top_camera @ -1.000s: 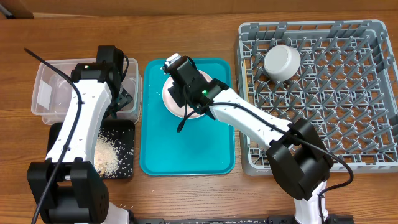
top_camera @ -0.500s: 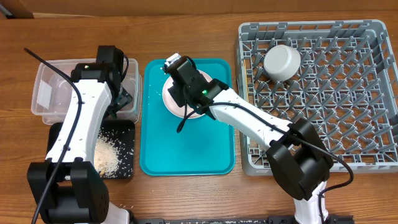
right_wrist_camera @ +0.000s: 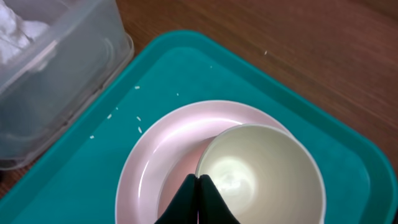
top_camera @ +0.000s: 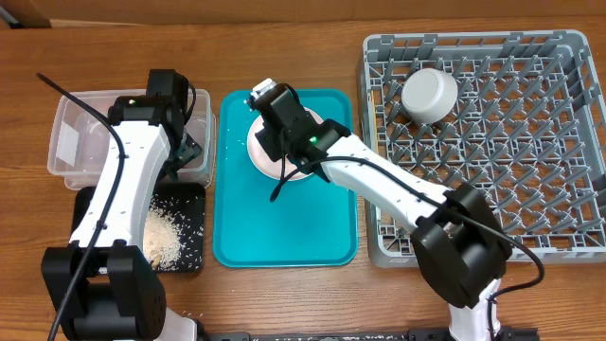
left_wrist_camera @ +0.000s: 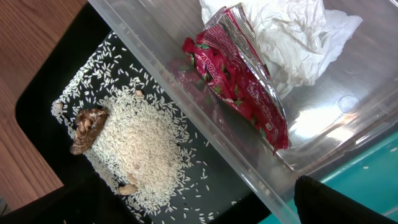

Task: Sort waste into correct bins and load items into the dishwasher
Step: 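Lower the right gripper into the white cup and grasp its rim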

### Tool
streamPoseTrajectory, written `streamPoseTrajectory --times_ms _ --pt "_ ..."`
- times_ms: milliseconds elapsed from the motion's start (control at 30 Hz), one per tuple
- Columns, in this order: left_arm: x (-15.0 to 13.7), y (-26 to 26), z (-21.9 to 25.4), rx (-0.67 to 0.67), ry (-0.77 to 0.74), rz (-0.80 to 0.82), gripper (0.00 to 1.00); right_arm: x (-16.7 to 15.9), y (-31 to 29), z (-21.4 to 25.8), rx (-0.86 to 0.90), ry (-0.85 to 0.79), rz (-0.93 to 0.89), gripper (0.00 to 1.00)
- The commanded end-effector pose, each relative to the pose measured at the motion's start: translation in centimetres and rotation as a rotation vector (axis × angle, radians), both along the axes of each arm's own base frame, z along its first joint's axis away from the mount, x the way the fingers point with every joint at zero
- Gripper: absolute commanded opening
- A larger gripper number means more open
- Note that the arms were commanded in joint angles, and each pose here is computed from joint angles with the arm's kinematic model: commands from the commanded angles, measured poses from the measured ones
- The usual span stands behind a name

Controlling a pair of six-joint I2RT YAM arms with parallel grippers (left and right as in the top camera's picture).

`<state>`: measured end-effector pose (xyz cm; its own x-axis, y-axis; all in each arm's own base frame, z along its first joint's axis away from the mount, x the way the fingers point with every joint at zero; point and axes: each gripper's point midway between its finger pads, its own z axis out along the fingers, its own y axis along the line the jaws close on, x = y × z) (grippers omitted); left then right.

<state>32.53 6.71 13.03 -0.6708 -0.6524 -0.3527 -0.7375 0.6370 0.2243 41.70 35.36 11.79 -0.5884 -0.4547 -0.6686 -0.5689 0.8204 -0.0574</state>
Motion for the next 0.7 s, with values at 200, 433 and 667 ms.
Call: streamPoseTrajectory --times_ms 200,433,667 --pt "0.3 0.3 0.2 0.02 -0.005 0.007 1.0 -0.4 -0.2 6.2 0.087 -0.061 0.015 0.04" --pt "0.3 0.3 0.2 0.02 -0.005 0.007 1.0 -1.2 -0.4 7.5 0.124 -0.044 0.006 0.04" --pt "0.3 0.2 0.2 0.02 -0.005 0.003 1.0 -1.3 -1.7 9.9 0.163 -0.052 -0.035 0.04"
